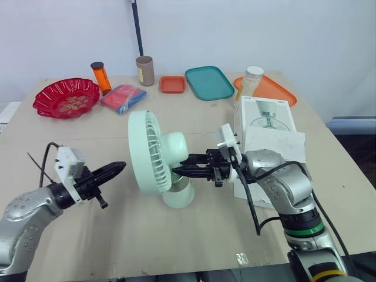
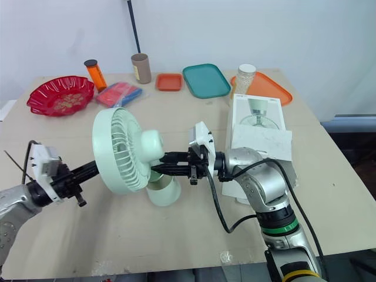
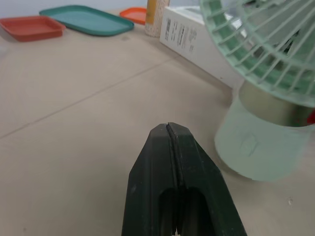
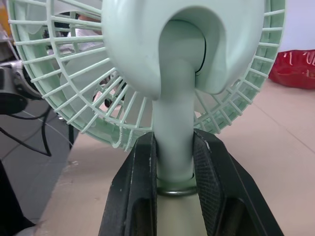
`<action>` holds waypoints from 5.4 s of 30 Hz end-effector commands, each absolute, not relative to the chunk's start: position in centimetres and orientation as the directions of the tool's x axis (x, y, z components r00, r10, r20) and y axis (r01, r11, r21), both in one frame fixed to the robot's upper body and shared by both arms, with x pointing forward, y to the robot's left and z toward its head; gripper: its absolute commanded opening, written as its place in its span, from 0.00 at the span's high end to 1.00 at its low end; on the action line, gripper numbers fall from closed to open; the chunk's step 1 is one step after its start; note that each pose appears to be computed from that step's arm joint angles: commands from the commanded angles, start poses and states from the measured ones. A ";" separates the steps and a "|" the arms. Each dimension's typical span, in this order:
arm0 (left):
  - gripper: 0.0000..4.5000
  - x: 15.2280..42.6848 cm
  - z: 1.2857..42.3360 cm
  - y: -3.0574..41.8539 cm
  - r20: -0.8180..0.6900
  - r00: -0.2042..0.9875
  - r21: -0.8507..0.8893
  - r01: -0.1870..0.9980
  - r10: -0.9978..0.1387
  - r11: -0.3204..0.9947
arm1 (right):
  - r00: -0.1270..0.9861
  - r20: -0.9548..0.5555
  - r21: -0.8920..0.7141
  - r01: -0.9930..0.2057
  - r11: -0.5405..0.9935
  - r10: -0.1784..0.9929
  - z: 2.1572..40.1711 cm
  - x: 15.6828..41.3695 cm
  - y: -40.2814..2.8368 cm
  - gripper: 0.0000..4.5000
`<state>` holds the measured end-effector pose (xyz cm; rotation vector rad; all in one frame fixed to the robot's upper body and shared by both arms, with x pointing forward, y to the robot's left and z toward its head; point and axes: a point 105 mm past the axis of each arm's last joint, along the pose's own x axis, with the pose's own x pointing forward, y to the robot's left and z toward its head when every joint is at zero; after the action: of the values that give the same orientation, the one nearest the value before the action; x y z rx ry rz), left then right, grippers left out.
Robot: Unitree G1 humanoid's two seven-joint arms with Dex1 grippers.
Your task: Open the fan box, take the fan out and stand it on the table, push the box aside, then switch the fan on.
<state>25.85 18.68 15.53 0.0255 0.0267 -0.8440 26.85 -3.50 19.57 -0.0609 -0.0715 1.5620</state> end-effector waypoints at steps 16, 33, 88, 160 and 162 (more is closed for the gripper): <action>1.00 25.8 13.0 14.4 -0.128 0.513 0.039 0.858 -0.849 0.513 | 0.070 0.015 -0.090 -0.993 0.071 0.997 16.3 27.5 -3.2 0.79; 1.00 26.4 11.3 13.5 -0.154 0.470 0.022 0.881 -0.869 0.472 | 0.075 0.002 -0.103 -0.992 0.075 0.997 16.2 27.3 -3.6 0.79; 1.00 25.5 10.6 10.7 -0.163 0.321 -0.026 0.944 -0.933 0.329 | 0.083 -0.033 -0.120 -0.990 0.079 0.996 15.8 26.7 -3.3 0.79; 0.00 22.1 13.8 19.8 -0.096 0.779 -0.011 0.622 -0.620 0.783 | 0.116 0.163 -0.189 -0.971 0.147 0.980 19.6 35.1 2.6 0.79; 0.00 22.2 13.7 19.7 -0.097 0.777 -0.013 0.624 -0.622 0.782 | 0.114 0.157 -0.183 -0.973 0.142 0.981 19.0 35.0 2.5 0.79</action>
<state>22.30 20.30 12.89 -0.0046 0.1342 -0.6572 35.28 2.46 17.41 -0.0396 -0.1718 1.4229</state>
